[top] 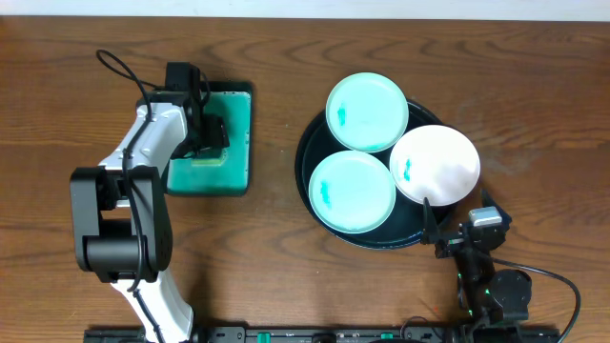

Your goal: Clean dirty plates on tray and stack at the side

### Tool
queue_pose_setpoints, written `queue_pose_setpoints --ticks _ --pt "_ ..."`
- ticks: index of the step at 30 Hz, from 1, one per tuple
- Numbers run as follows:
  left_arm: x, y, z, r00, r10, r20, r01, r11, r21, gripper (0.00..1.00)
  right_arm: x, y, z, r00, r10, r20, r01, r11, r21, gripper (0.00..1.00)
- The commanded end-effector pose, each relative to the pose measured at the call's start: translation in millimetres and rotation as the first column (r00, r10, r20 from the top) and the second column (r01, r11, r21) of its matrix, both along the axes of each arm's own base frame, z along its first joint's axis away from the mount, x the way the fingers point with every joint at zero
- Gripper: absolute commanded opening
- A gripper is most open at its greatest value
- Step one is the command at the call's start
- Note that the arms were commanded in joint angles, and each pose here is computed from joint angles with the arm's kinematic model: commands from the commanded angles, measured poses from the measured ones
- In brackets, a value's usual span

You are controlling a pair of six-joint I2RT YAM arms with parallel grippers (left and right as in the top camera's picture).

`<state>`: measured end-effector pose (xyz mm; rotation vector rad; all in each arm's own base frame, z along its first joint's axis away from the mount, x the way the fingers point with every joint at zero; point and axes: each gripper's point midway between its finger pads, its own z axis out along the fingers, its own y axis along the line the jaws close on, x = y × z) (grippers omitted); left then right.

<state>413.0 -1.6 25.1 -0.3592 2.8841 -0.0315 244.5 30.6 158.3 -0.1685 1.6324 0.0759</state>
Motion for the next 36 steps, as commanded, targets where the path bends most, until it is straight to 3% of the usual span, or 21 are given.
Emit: queue_pose_setpoints --ticks 1,8,10,17,19,24,26,29,30,36 --pt "-4.9 -1.2 -14.7 0.999 0.012 -0.039 -0.013 1.0 -0.015 0.78 0.4 -3.1 -2.0 1.0 -0.014 -0.005 0.014 1.0 -0.009 0.99" --pt "-10.1 -10.6 -32.0 0.996 -0.001 -0.085 -0.005 0.998 -0.067 0.77 0.4 -3.1 -2.0 1.0 -0.014 -0.005 0.014 1.0 -0.009 0.99" --pt "-10.2 -10.4 -32.3 0.996 -0.001 -0.086 -0.005 0.998 -0.066 0.7 0.4 -3.1 -2.0 1.0 -0.014 -0.005 0.014 1.0 -0.009 0.99" --pt "-10.1 -2.0 -32.5 0.996 0.011 -0.086 -0.012 1.0 -0.018 0.24 0.4 -3.1 -2.0 1.0 -0.014 -0.005 0.014 1.0 -0.009 0.99" --pt "-10.0 -0.1 -32.3 0.996 0.013 -0.085 -0.014 1.0 -0.007 0.07 0.4 -3.1 -2.0 1.0 -0.014 -0.005 0.014 1.0 -0.009 0.99" --pt "-9.6 -0.1 -32.3 0.996 0.013 -0.083 -0.014 1.0 -0.007 0.07 0.4 -3.1 -2.0 1.0 -0.014 -0.005 0.014 1.0 -0.009 0.99" --pt "-7.9 -0.1 -32.0 0.997 0.013 -0.076 -0.014 1.0 -0.007 0.1 0.4 -3.1 -2.0 1.0 -0.014 -0.005 0.014 1.0 -0.009 0.99" --pt "-0.1 0.0 -30.6 0.999 0.013 -0.044 -0.014 1.0 -0.007 0.76 0.4 -3.1 -2.0 1.0 -0.014 -0.005 0.014 1.0 -0.009 0.99" --pt "4.1 0.0 -29.7 1.0 0.013 -0.027 -0.013 1.0 -0.008 0.84 0.4 -3.1 -2.0 1.0 -0.014 -0.005 0.014 1.0 -0.009 0.99" --pt "29.9 3.0 -22.8 0.997 0.009 0.083 -0.01 1.0 0.011 0.85 0.4 -3.1 -2.0 1.0 -0.014 -0.005 0.014 1.0 -0.009 0.99"
